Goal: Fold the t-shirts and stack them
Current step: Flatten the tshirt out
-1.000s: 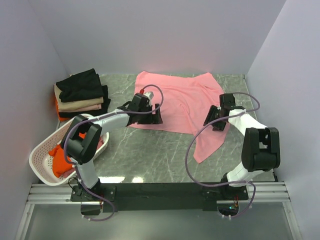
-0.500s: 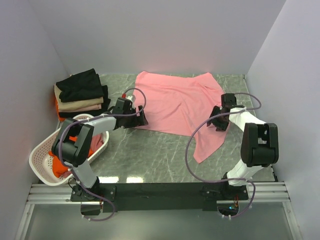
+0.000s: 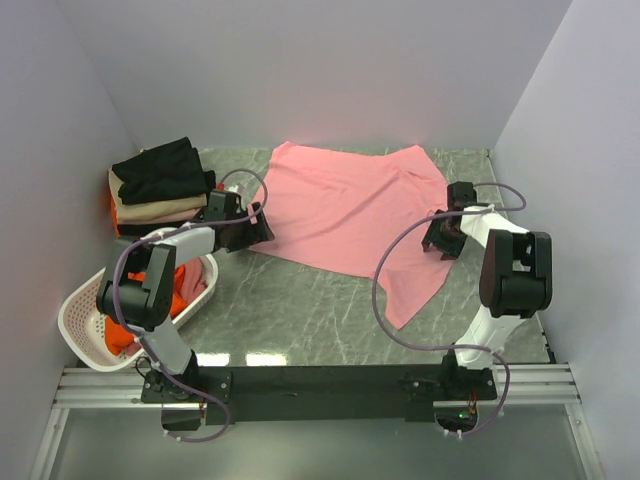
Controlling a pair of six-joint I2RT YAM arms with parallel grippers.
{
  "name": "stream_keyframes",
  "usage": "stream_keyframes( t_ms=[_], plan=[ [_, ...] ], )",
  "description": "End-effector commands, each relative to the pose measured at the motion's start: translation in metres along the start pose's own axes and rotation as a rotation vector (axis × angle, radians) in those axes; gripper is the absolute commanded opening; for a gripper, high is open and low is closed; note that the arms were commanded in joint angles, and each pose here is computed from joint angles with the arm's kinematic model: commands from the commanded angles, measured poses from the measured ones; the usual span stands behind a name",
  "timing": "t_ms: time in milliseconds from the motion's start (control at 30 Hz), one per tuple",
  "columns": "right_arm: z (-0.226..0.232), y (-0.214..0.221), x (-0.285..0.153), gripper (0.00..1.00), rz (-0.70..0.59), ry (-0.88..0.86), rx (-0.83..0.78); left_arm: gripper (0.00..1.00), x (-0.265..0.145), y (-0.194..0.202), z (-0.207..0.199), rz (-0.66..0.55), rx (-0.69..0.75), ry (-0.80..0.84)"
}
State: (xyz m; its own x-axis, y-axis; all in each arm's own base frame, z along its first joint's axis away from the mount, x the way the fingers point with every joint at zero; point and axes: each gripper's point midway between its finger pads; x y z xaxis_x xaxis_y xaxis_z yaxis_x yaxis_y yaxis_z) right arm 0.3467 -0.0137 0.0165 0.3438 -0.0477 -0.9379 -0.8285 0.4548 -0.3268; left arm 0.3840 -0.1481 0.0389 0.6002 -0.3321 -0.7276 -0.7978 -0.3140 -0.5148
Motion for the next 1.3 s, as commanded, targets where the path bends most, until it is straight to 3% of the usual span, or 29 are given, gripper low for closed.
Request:
stream_keyframes(
  t_ms=[0,133,300,433,633,800,867,1000,1100,1267],
  plan=[
    [-0.005,-0.022,0.001,0.60,-0.037,0.034,-0.003,0.90,-0.009,-0.011,0.016,-0.007,0.005,-0.083],
    [-0.005,-0.029,0.009,0.60,-0.018,0.039,0.000,0.89,-0.012,-0.029,0.006,-0.037,0.014,-0.075],
    [-0.006,-0.047,0.014,0.59,-0.025,0.045,0.011,0.89,-0.028,-0.052,-0.035,-0.110,0.063,-0.027],
    [-0.005,-0.062,0.021,0.59,-0.025,0.051,0.011,0.90,-0.023,-0.037,-0.100,-0.105,0.162,0.093],
    [-0.003,-0.111,0.019,0.59,-0.076,0.054,0.018,0.89,0.015,-0.006,-0.138,-0.001,0.210,0.157],
    [0.004,-0.144,-0.022,0.54,-0.175,0.061,-0.014,0.89,0.023,0.010,-0.145,0.025,0.220,0.166],
    [0.019,-0.153,-0.063,0.54,-0.279,0.003,-0.017,0.89,0.018,0.012,-0.148,0.018,0.217,0.175],
    [0.052,-0.101,-0.111,0.54,-0.326,-0.076,-0.093,0.89,0.006,0.015,-0.154,0.000,0.218,0.193],
    [0.070,-0.041,-0.113,0.54,-0.264,-0.080,-0.194,0.90,-0.002,0.018,-0.151,-0.006,0.215,0.195],
    [0.057,0.024,-0.103,0.54,-0.180,0.003,-0.269,0.90,-0.011,0.026,-0.137,-0.005,0.221,0.165]
  ],
)
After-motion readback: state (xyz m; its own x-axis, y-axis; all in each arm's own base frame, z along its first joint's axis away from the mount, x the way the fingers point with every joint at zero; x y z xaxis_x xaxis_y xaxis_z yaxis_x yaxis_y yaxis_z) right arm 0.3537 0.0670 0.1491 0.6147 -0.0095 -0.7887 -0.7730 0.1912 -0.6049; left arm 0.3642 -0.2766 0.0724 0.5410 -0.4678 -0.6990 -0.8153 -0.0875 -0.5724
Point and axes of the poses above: each gripper's point midway between its finger pads, its own x axis out along the fingers, its own z axis along the line the jaws close on, y = z × x, and after that the axes turned 1 degree about -x, right-handed
